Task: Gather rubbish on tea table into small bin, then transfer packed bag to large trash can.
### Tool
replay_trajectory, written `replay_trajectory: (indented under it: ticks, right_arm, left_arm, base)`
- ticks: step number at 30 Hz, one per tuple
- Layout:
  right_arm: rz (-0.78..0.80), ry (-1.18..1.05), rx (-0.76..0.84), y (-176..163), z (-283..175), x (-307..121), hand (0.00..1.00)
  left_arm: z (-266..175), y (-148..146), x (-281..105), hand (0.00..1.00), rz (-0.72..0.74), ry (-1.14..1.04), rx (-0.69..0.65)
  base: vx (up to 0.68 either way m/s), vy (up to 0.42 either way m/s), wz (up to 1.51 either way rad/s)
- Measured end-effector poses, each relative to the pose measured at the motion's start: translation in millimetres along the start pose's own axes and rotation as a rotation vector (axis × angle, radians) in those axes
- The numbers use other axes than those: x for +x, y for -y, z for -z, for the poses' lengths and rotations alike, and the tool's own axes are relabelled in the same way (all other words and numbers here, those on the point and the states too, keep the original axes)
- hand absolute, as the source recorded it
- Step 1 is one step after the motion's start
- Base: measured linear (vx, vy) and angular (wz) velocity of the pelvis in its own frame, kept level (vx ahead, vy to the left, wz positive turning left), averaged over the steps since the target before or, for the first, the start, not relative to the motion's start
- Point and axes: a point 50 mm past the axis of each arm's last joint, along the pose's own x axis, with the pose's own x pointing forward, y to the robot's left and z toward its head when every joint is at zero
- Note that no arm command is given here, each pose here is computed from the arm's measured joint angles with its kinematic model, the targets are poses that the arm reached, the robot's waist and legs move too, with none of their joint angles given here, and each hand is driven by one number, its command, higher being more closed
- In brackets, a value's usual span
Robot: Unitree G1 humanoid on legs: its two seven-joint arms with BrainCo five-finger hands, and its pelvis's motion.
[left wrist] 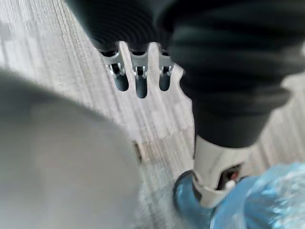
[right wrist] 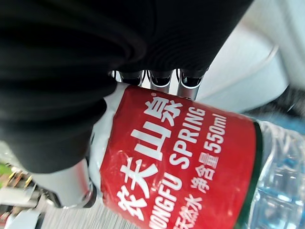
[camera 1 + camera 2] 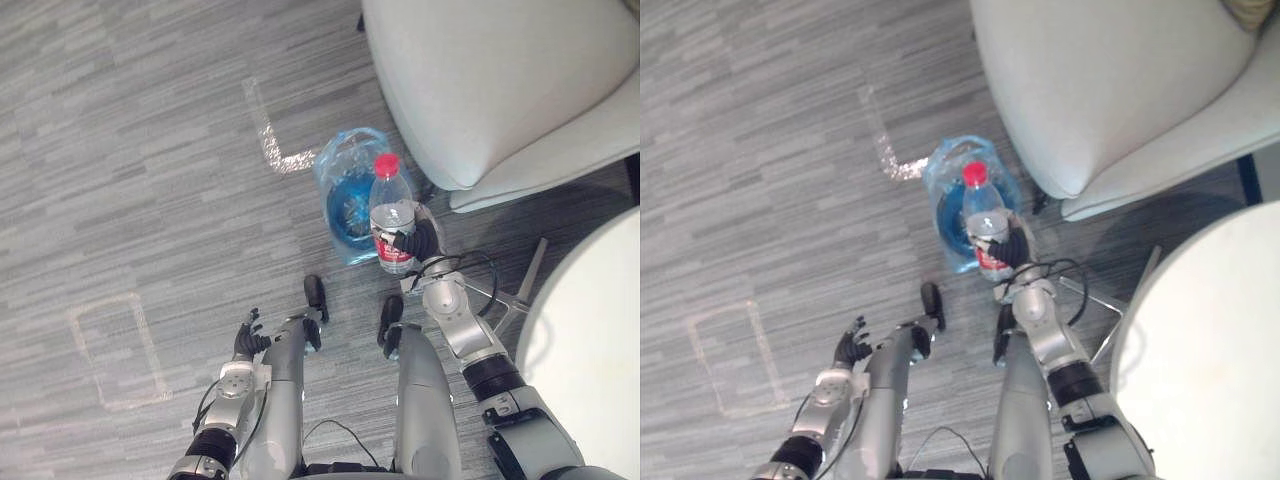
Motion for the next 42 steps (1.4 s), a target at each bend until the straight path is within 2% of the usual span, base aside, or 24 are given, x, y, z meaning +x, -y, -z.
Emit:
replay_trajectory:
  ticks: [10,22,23,33,36,38,40,42]
  right_arm:
    - [0.106,0.103,-0.093,38.1,-24.3,32.4,1.00]
    - [0.226,0.027,-0.144,77.9,-8.2,41.7,1.00]
    - [0.233,0.013,-0.144,80.1,-5.9,42.4,0.00]
    - [0.247,-0.031,-0.072,84.3,2.3,41.2,0.00]
    - [0.201,-0.021,-0.075,71.6,1.9,38.4,0.00]
    - [0.106,0.026,-0.102,46.9,-7.3,36.6,0.00]
    - [0.055,0.045,-0.110,27.7,-11.9,34.6,0.00]
    - [0.039,0.053,-0.151,22.9,-11.0,31.0,0.00]
  left_arm:
    - [-57.2,3.4,-2.2,0.00,0.058,0.261,-0.096]
    - [-54.1,-0.7,-16.5,0.00,0.098,0.282,-0.114]
    - [-54.1,-0.8,-16.6,0.00,0.104,0.284,-0.115]
    - [-56.2,-0.8,-19.3,0.00,0.149,0.295,-0.116]
    - [-50.2,0.8,-10.0,0.00,0.148,0.263,-0.108]
    - [-38.2,-0.5,12.1,0.00,0.091,0.156,-0.089]
    - [-32.1,0.9,17.4,0.00,0.076,0.109,-0.074]
    - [-28.2,9.9,16.3,0.00,0.095,0.093,-0.074]
  base:
    - [-0.01,-0.008,0.17]
    - [0.02,-0.034,0.07]
    - [-0.01,-0.032,0.03]
    - [-0.03,-0.031,-0.01]
    - [-0.06,-0.035,-0.15]
    - [-0.06,-0.056,-0.09]
    - [-0.05,-0.036,-0.08]
    - [-0.05,-0.031,-0.12]
